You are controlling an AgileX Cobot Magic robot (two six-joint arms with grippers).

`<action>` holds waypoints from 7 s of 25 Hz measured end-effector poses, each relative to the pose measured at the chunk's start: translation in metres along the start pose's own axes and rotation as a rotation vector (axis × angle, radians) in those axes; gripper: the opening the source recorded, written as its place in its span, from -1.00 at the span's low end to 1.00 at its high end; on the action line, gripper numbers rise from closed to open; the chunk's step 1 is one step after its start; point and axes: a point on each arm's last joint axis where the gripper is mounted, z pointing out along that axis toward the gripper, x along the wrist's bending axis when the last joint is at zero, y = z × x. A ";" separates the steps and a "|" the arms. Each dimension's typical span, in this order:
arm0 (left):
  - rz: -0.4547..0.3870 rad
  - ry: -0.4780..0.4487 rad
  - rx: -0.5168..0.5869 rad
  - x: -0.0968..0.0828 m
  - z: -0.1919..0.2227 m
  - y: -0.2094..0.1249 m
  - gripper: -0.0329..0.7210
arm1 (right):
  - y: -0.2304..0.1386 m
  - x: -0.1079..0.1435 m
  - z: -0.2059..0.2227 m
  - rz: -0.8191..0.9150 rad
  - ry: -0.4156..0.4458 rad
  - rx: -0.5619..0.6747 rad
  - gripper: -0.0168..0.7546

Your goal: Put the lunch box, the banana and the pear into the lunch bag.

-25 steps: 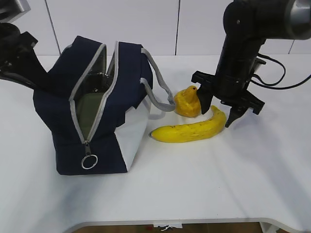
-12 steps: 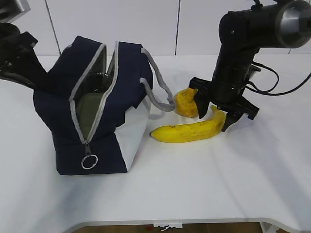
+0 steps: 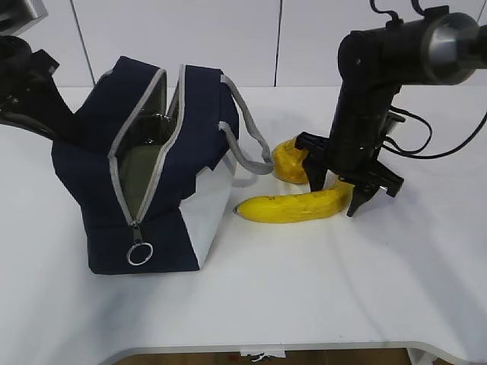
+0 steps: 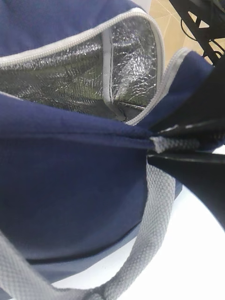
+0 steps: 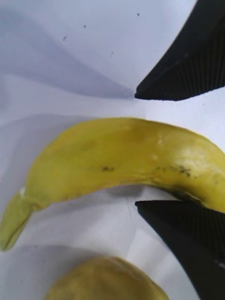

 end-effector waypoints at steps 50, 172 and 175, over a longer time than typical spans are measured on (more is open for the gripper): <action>0.009 0.021 0.010 0.002 0.000 -0.001 -0.86 | -0.004 -0.010 -0.171 -0.958 0.149 -0.300 -0.25; -0.098 -0.105 -0.043 -0.008 0.001 0.005 -0.86 | 0.045 0.047 -0.042 -0.902 0.314 -0.011 0.39; -0.098 -0.105 -0.043 -0.008 0.001 0.005 -0.87 | 0.046 0.048 -0.036 -0.900 0.308 0.000 0.39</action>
